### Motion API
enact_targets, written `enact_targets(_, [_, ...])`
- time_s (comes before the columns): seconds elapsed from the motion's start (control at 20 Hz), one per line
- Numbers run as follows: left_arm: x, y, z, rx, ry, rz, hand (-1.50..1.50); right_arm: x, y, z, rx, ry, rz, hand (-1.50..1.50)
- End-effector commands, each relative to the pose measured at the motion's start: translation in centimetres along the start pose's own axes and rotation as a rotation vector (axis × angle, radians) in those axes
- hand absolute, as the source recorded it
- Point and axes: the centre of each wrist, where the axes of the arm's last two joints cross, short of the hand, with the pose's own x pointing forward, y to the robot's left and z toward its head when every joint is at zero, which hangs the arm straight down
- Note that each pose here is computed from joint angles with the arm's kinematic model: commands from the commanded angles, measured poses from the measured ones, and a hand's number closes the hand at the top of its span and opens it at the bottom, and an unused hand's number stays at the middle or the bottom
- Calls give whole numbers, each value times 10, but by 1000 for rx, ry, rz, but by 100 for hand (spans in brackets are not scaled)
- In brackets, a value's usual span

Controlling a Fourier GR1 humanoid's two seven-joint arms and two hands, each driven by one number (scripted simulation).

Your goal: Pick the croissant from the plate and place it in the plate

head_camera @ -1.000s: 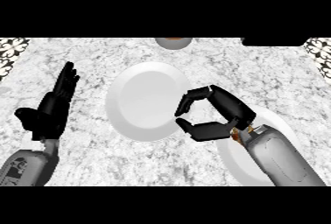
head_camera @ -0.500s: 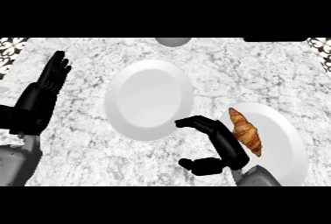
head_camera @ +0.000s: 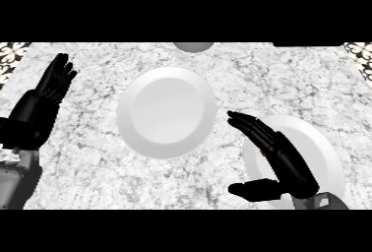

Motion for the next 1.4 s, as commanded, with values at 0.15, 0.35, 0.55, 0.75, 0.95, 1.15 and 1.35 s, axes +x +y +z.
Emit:
enact_targets(0.15, [-6,3,11,-3,26,0,0,13,-58,2,180,283,423,-150])
enact_targets(0.35, [10,2,-8,10,-1,2,0,42,-53,-5,357,419,544,-150])
enact_targets(0.55, [2,6,-4,-5,5,-1,0,66,-51,-12,525,539,611,-150])
enact_targets(0.75, [1,5,-17,-10,-1,7,0,79,-37,-29,570,591,631,-150])
enact_targets(0.95, [9,-5,-4,-26,17,6,0,62,-39,-42,540,662,671,-150])
enact_targets(1.15, [3,15,-16,-20,9,8,0,39,-33,-32,547,698,734,-150])
enact_targets(1.35, [0,-3,-12,-16,-5,10,0,43,-42,-46,554,766,764,-150])
